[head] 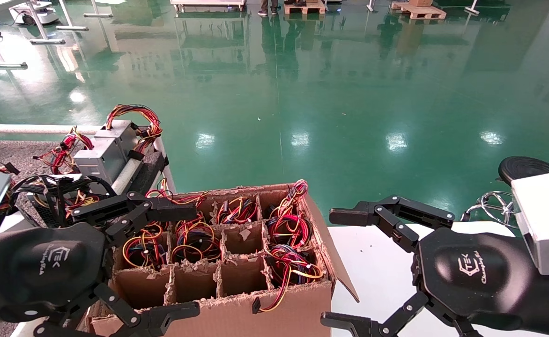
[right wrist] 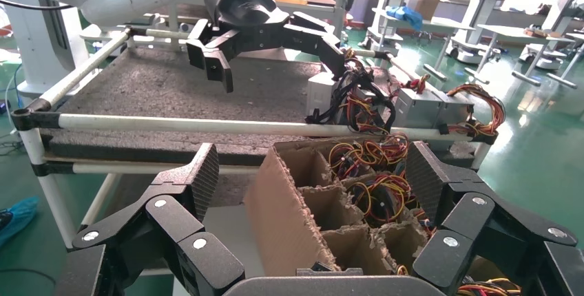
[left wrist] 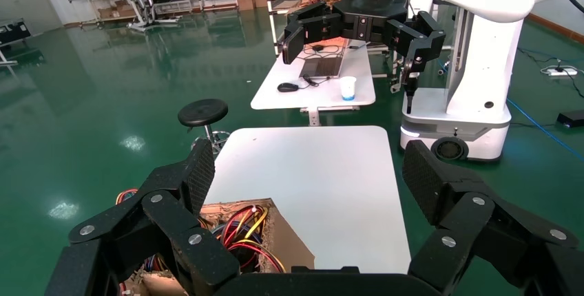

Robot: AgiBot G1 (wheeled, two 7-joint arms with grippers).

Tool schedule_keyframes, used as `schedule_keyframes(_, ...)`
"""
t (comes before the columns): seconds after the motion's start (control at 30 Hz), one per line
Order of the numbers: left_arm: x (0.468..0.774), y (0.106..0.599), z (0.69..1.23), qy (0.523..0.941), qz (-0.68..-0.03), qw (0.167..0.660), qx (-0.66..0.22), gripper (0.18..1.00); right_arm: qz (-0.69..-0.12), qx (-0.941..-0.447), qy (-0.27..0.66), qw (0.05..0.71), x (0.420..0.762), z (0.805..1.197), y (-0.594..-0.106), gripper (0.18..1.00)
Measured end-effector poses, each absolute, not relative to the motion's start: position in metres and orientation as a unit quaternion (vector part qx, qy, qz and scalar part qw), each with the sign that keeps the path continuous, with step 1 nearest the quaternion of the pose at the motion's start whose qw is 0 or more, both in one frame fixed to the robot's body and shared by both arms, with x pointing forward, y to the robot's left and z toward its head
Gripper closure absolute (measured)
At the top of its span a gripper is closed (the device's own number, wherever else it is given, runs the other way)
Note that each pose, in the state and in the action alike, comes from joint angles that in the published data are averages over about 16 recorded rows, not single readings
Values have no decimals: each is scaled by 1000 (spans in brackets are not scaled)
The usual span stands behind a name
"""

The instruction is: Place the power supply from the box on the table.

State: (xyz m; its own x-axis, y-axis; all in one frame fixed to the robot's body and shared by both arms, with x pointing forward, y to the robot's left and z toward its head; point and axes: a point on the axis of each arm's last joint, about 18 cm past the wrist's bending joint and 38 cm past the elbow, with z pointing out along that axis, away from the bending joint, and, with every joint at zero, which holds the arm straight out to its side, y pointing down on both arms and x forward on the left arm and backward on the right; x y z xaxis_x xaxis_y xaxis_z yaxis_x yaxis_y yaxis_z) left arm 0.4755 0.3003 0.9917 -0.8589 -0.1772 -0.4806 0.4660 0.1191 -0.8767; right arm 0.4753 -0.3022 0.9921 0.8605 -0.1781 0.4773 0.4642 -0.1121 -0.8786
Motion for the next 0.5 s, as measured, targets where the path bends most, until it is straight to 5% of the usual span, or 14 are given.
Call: schedule_keyframes(0.5,483,294,989,743,-594,274,141,185,-244,-705,-101,659,475,992,-302,178)
